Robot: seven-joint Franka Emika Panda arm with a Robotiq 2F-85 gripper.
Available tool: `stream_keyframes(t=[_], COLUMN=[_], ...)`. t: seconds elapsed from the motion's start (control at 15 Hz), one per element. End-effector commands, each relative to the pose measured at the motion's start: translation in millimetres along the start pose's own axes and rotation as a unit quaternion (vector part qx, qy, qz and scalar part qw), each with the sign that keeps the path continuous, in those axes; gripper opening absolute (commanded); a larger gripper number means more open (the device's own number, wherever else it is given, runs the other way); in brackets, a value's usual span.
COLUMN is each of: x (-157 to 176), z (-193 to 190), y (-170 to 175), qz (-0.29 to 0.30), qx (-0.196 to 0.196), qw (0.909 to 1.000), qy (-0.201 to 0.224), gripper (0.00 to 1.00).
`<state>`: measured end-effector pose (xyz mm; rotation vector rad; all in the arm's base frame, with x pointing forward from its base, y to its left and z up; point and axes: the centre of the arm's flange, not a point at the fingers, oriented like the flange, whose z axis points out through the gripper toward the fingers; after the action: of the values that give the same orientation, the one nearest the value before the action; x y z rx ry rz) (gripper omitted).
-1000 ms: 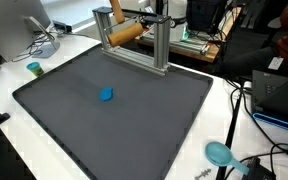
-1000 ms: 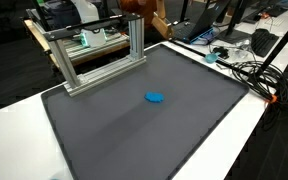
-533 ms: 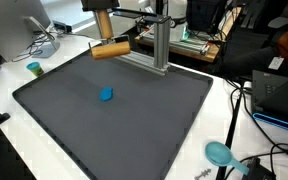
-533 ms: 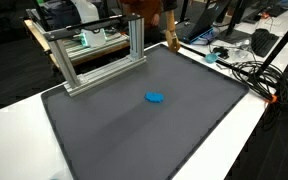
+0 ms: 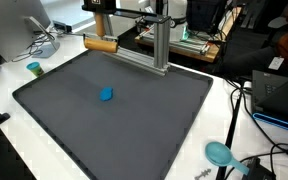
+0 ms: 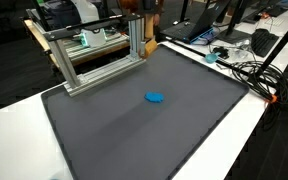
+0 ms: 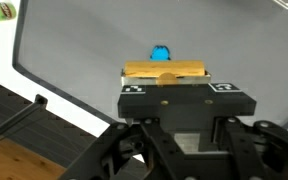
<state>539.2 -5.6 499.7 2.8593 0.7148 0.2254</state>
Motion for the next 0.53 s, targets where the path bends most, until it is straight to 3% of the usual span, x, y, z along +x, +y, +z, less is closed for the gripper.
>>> stream_keyframes(t=[0.0,0.07,0.33,0.47], x=[-3.3,-5.4,-4.9,-8.5], z=[-2.9,-5.3,-36.1,-36.4], y=[-0.5,-1.1,12.5,12.0], qz=[0.006,0.010,0.098,0.145], qx=[-0.005,-0.008,0.103,0.108], qw=[1.0000,0.9999,0.9898,0.9835], qy=[-0.003,-0.003,-0.003,0.002], gripper=[0.48,0.23,0.23,0.23])
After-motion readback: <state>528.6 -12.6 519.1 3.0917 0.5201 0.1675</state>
